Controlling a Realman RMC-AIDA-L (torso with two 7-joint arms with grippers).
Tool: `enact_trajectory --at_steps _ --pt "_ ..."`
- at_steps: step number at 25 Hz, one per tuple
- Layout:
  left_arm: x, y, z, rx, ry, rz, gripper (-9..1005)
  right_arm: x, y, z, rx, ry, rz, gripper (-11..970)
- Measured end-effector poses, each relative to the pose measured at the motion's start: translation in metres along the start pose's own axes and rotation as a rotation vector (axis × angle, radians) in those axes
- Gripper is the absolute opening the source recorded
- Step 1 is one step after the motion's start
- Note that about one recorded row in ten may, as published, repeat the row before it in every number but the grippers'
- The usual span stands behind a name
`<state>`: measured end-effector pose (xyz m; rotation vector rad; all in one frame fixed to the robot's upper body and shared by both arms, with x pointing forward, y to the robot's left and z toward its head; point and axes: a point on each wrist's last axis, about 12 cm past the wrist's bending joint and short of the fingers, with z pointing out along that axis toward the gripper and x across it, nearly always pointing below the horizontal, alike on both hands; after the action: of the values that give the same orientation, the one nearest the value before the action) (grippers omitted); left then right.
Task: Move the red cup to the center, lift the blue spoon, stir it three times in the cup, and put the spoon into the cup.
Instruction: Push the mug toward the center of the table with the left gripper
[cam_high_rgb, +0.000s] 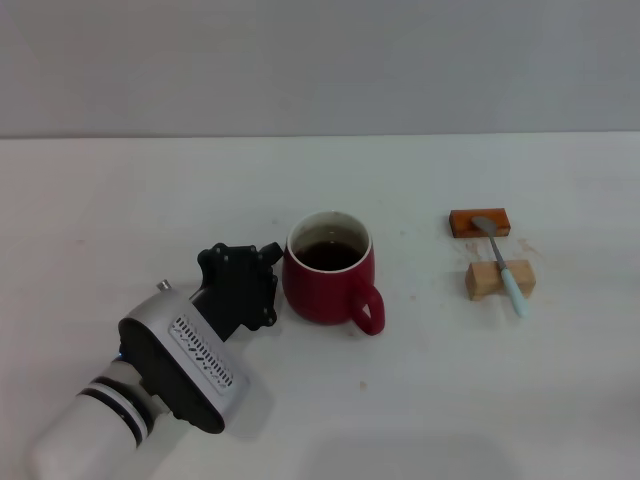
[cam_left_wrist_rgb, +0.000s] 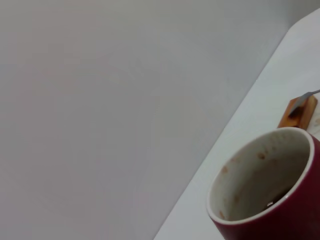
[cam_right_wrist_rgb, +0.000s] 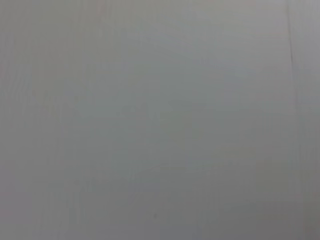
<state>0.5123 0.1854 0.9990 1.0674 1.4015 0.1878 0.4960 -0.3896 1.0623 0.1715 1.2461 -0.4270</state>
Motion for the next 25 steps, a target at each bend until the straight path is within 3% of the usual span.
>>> enact_trajectory --at_steps 20,25 --pt "-0.0037 -0.0082 -0.0025 0.027 -0.008 -0.014 36 -0.0002 0.0008 0.0005 -0.003 -0.001 0.001 717" --pt "0.004 0.0 -0.002 -0.007 0.028 -0.043 37 -0.0001 0.0007 0.0003 -0.002 -0.001 0.001 717"
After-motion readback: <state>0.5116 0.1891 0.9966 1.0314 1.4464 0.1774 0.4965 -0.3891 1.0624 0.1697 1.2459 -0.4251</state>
